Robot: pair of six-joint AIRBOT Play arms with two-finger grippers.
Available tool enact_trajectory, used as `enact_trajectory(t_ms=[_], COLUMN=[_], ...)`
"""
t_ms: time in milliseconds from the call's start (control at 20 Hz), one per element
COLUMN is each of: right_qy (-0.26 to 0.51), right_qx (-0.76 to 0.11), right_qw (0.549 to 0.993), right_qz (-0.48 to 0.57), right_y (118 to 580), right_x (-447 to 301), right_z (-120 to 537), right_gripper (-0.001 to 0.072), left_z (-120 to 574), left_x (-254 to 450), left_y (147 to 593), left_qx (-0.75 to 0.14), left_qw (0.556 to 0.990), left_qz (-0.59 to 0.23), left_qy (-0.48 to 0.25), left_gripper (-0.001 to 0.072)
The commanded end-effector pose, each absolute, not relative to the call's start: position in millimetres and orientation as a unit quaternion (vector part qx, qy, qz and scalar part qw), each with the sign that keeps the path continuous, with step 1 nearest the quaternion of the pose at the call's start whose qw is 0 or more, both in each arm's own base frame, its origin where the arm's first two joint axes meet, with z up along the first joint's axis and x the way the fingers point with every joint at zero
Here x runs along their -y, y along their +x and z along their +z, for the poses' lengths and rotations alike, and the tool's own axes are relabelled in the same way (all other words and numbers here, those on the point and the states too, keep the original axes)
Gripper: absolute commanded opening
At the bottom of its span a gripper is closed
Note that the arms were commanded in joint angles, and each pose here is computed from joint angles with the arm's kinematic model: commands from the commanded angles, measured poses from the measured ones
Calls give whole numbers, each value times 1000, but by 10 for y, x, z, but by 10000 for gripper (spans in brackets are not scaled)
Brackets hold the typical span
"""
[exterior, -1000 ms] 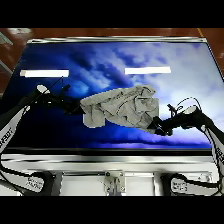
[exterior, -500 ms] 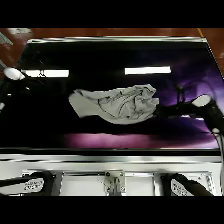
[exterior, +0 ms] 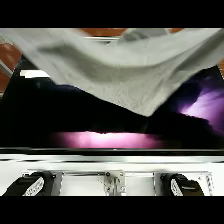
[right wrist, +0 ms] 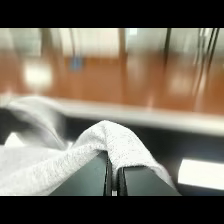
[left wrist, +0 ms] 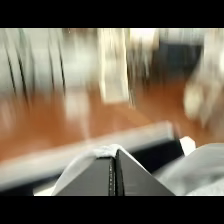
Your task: Fold the shirts.
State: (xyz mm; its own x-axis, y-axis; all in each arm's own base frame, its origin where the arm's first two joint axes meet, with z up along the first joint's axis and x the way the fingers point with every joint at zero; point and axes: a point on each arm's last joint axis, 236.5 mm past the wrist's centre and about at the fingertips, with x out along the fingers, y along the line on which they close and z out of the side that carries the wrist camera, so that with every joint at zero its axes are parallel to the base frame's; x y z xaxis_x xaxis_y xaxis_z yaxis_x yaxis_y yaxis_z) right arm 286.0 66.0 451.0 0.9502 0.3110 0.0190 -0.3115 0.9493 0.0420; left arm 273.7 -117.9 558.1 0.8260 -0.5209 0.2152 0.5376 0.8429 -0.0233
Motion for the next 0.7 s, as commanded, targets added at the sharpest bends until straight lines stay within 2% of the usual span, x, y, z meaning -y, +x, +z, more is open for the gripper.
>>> enact_trajectory(t_ms=[0,150,350,500,650], right_qy=[15,3,-5,11,15], right_qx=[66,33,17,-7,-87], right_qw=[987,991,995,995,993], right_qz=[145,132,103,95,78], right_y=[2294,2136,1991,1981,2166], right_x=[-667,-635,-524,-487,-391], right_z=[4975,4814,4725,4615,4250], right_gripper=[57,57,57,57,57], left_z=[6210,6193,5900,5696,5478], left_x=[1095,894,761,735,566], left_y=[1799,1558,1509,1596,1881], left_qx=[221,220,160,116,75], left_qw=[943,956,975,982,990], left_qz=[-247,-191,-153,-146,-112], left_qy=[-12,0,17,29,38], left_gripper=[32,32,33,32,33])
